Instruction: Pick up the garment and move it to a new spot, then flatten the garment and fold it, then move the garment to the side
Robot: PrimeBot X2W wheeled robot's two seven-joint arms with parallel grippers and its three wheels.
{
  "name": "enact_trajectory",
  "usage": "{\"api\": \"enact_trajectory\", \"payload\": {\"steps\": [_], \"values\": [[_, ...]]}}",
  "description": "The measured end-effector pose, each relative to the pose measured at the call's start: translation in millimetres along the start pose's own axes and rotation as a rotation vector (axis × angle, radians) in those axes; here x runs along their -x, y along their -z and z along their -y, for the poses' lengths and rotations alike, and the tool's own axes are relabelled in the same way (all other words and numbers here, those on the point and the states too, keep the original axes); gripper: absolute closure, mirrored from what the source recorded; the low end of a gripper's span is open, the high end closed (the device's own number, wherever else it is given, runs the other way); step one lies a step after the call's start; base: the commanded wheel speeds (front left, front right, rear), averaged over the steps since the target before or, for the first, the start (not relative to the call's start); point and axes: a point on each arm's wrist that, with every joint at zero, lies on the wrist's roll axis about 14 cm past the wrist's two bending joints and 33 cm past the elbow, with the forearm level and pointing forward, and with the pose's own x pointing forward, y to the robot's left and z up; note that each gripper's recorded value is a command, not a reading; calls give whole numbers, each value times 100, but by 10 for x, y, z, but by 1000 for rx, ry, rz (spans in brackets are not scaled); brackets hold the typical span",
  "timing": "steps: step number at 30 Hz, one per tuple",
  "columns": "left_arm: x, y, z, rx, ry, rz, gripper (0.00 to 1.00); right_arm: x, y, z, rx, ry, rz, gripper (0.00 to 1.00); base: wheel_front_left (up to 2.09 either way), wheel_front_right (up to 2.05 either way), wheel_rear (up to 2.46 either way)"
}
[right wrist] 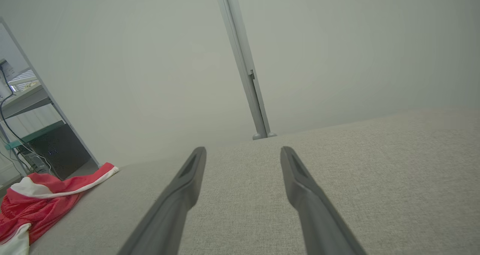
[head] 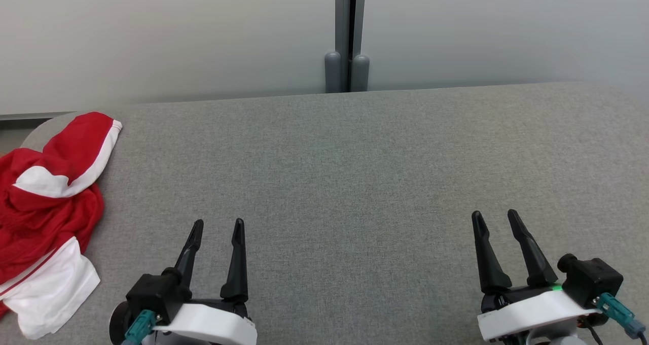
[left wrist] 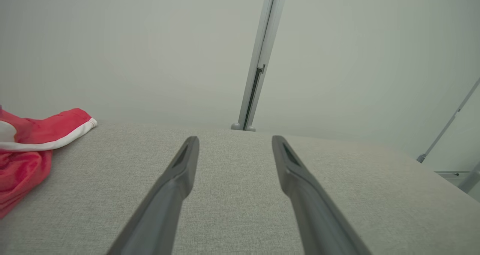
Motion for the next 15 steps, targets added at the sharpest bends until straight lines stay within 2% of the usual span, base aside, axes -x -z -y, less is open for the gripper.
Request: {"api": "enact_trajectory", "payload": {"steps": [10,15], "values": [[52,31,-2,-76,-5,10,0,23,-19,-5,89,-10,13,0,0,0,0],[70,-25,-22,-73,-15,34,0,50,-4,26,113,3,13,0,0,0,0]]}}
